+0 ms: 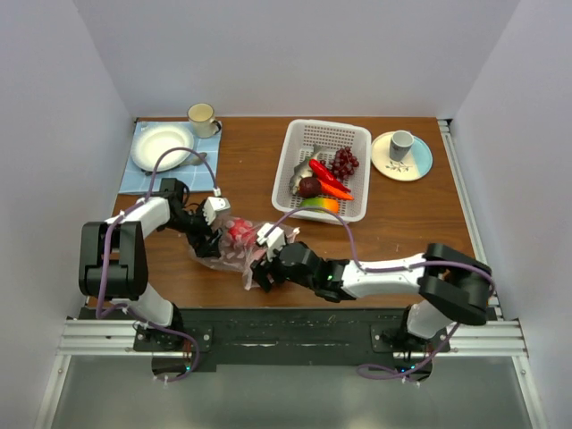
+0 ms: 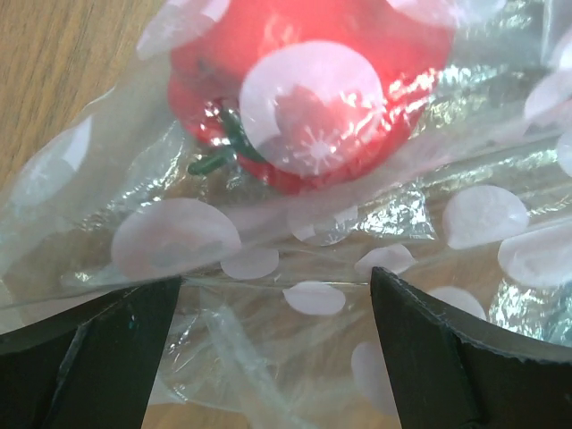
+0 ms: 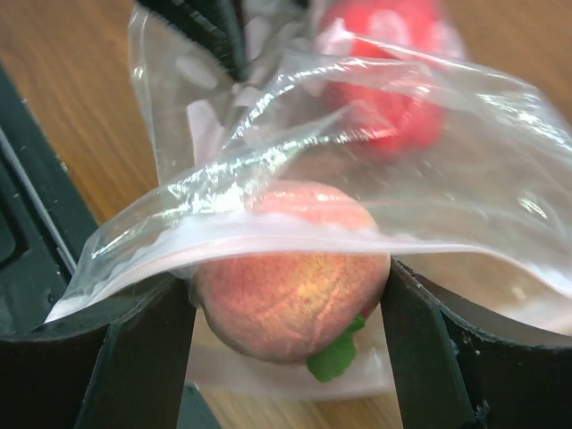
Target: Open the zip-top bag and remove the fake food
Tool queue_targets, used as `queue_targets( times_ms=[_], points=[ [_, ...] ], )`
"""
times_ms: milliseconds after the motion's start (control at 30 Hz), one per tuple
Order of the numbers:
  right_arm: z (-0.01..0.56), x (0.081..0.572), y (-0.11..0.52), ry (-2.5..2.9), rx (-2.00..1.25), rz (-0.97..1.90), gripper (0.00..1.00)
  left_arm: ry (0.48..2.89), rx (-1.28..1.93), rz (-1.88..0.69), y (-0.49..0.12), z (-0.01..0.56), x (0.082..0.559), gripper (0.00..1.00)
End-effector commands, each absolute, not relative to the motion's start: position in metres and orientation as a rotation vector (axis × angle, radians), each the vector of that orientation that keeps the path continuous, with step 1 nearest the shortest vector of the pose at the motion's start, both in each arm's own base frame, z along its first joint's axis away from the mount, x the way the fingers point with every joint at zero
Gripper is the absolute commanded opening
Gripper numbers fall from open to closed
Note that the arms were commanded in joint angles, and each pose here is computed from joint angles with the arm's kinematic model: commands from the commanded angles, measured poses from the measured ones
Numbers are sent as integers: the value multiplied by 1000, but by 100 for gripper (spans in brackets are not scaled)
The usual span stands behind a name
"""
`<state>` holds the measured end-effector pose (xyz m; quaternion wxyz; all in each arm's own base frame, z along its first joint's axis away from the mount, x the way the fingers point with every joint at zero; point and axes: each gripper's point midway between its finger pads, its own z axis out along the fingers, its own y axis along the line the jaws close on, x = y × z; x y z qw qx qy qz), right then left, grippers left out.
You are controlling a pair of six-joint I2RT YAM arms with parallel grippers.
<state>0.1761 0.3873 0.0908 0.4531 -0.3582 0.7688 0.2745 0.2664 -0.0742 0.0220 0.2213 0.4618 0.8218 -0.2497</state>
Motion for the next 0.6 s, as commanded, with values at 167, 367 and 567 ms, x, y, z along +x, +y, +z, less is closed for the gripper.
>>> queue_targets(
  times_ms=[167,367,567],
  points=[
    [109,198,319,2014,-715,297,42,2442,1315,-487,-37,-12,255,94],
    [117,213,275,2047,-544,55,27,2444,1325,-485,-36,-14,252,94],
    [167,220,271,1911,-478,146,23,2437,1332,-469,-35,-11,255,93]
  ],
)
